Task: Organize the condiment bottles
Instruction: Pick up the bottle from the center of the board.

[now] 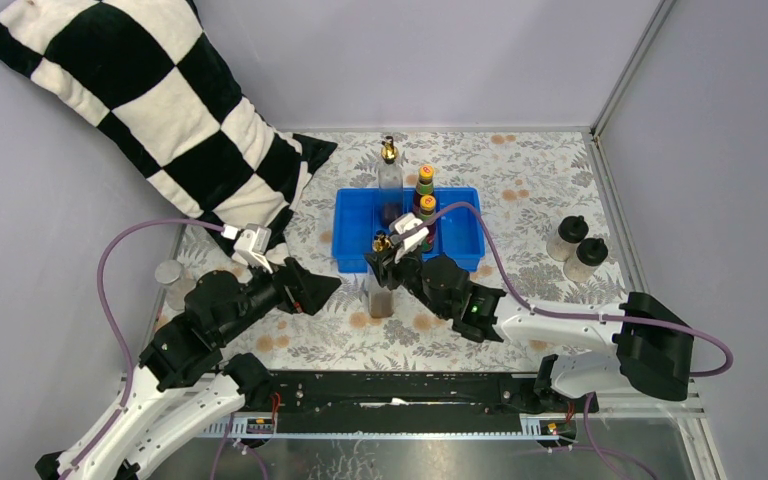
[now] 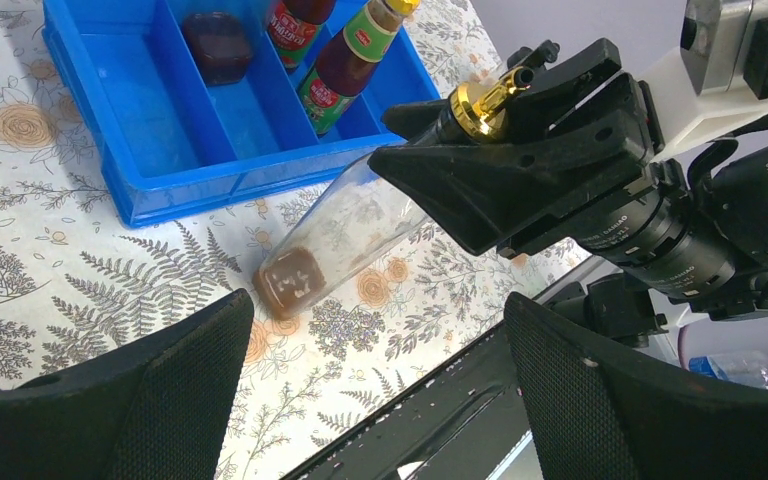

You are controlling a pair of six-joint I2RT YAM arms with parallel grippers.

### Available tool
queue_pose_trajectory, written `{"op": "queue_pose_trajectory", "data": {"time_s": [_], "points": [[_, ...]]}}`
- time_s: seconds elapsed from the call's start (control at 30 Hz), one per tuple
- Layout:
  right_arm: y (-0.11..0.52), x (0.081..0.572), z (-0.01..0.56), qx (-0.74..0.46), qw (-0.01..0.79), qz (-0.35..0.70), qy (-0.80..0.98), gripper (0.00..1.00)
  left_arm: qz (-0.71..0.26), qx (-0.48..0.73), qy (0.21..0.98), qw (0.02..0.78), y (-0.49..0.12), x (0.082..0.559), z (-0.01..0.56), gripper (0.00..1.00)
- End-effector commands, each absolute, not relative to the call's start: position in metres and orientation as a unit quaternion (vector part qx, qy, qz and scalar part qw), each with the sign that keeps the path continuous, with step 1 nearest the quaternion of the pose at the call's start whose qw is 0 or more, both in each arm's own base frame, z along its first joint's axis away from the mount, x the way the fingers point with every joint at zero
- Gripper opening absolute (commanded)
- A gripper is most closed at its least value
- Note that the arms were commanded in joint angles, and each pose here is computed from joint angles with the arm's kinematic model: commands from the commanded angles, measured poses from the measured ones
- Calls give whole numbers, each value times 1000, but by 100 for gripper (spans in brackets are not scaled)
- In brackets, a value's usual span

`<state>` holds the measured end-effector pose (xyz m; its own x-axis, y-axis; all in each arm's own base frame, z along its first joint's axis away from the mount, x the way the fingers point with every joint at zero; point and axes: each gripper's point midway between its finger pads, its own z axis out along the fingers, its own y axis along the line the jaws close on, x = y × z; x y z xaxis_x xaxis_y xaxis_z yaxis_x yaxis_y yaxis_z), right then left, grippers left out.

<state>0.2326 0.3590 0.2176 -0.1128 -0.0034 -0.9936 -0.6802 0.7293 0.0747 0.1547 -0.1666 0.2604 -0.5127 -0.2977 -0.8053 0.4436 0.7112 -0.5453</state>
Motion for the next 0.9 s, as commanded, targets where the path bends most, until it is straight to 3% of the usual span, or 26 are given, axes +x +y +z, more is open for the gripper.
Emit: {"op": "queue_pose_trajectory", "data": {"time_s": [0.0,0.07,0.23,0.87], "points": [[366,239,246,-212,639,287,681,36,-380,48,781,494,-167,153,259,99],[365,241,245,-207,639,284,684,27,-380,49,781,494,-167,153,259,99],[362,241,244,-199,639,283,687,18,-382,50,780,493,-168,151,260,99],[352,237,271,-201,648,284,677,10,-380,49,782,492,-168,150,258,99]]}}
